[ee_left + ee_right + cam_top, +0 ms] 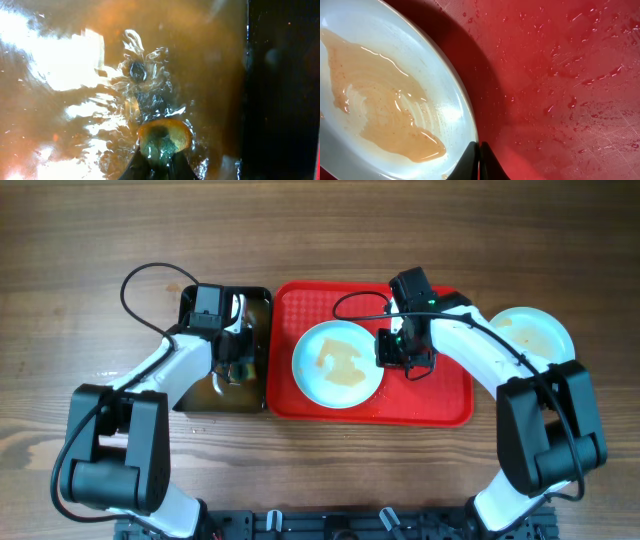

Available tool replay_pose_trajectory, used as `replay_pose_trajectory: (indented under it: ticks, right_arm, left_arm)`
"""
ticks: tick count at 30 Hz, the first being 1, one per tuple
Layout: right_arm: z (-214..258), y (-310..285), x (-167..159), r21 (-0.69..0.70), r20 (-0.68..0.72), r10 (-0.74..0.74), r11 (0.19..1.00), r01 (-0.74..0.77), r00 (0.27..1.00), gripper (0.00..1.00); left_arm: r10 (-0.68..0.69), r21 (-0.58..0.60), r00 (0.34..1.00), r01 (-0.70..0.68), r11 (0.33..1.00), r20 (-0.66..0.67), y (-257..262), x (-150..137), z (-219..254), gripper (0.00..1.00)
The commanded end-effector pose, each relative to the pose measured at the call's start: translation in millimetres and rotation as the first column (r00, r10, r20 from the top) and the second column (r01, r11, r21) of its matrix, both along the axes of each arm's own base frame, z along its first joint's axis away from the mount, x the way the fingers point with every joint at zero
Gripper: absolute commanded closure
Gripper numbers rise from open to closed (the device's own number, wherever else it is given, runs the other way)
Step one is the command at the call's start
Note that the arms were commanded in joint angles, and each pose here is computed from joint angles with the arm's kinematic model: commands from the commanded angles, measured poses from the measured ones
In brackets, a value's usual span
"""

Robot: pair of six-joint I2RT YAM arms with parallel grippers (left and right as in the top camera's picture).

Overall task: Clean dirty plates on tray and stack at the side
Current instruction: 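Return the sponge to the water tray with the left gripper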

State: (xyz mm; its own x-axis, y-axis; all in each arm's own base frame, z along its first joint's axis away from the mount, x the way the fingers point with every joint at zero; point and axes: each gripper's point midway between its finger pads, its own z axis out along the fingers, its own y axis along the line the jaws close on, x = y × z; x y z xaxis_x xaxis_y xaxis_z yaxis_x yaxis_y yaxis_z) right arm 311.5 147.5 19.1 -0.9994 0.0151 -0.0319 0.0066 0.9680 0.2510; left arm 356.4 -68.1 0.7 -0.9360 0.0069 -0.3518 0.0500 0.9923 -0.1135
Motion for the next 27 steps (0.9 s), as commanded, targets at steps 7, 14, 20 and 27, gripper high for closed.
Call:
replay_pose_trajectory:
  ticks: [7,14,20,27]
  right_arm:
    - [4,0,0,0.005,0.012,0.011,1.000,-0.011,1.000,0.96]
    - [4,0,0,0.005,0.012,0.011,1.000,-0.011,1.000,0.96]
    - [4,0,0,0.005,0.011,0.011,1.000,-0.011,1.000,0.96]
    - [4,1,2,0.007,0.022,0.011,1.000,-0.011,1.000,0.95]
  left_arm:
    - [-0.036,-0.047,0.992,0.031,0.998,-0.119,-12,-18,9,0.50]
    - [-0.037,-0.058,0.961,0.021,0.998,-0.274,-13,-56,2,0.54]
    - [-0.005,0.024,0.972,0.011,1.000,-0.233,0,-46,2,0.96]
    - [0.004,0.019,0.987,-0.001,1.000,-0.161,-3,-20,35,0.55]
